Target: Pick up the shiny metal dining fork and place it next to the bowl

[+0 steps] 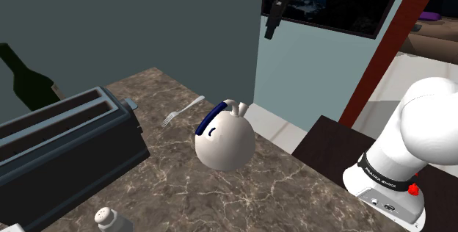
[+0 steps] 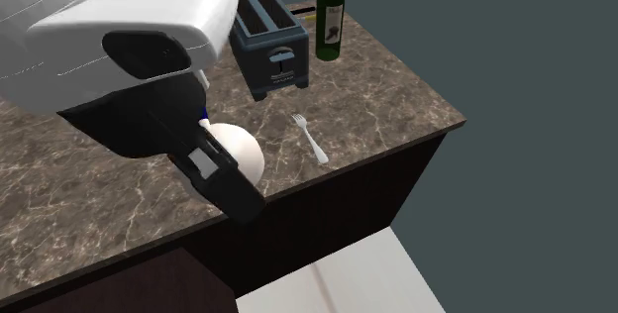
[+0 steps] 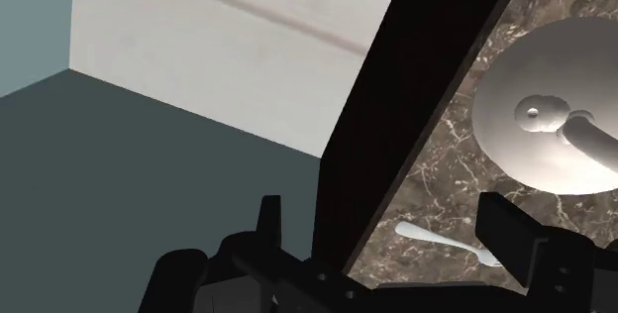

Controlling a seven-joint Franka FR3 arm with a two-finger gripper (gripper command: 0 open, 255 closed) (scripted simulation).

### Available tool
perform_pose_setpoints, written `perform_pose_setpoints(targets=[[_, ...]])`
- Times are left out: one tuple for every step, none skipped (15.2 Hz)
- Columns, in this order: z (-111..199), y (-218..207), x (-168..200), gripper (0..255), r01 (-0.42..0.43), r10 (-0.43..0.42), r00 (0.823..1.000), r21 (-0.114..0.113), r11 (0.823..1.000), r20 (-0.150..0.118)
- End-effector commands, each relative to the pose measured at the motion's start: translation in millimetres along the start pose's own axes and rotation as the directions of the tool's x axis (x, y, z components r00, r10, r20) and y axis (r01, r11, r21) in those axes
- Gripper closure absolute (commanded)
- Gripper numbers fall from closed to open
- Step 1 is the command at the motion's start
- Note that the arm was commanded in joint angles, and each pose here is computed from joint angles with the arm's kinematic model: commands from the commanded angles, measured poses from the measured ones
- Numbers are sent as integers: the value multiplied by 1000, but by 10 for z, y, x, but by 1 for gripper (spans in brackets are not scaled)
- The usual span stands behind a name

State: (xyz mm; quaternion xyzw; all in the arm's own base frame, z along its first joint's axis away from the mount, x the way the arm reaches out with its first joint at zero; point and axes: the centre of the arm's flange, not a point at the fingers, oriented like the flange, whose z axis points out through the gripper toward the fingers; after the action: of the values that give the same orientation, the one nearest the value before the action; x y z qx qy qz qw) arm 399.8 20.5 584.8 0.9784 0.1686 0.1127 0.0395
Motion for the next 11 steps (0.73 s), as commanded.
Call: perform_pose_setpoints(targets=[[197, -53, 196, 0, 56, -56, 998, 3, 998, -8], [285, -94, 279, 0, 83, -83, 997, 5, 997, -11], [373, -138, 362, 0, 110, -110, 994, 6, 994, -14], [460, -184, 444, 0, 137, -137, 990, 8, 991, -17], [547, -232, 524, 0, 164, -163, 986, 9, 986, -20], [634, -283, 604, 0, 190, -190, 982, 10, 982, -23], [721, -335, 682, 0, 217, -216, 976, 11, 976, -26], [807, -391, 760, 0, 243, -243, 970, 12, 970, -29], [893, -448, 836, 0, 269, -269, 963, 13, 963, -33], [978, -507, 910, 0, 295, -295, 955, 14, 955, -36], [1063, -569, 984, 0, 321, -320, 947, 15, 947, -39]])
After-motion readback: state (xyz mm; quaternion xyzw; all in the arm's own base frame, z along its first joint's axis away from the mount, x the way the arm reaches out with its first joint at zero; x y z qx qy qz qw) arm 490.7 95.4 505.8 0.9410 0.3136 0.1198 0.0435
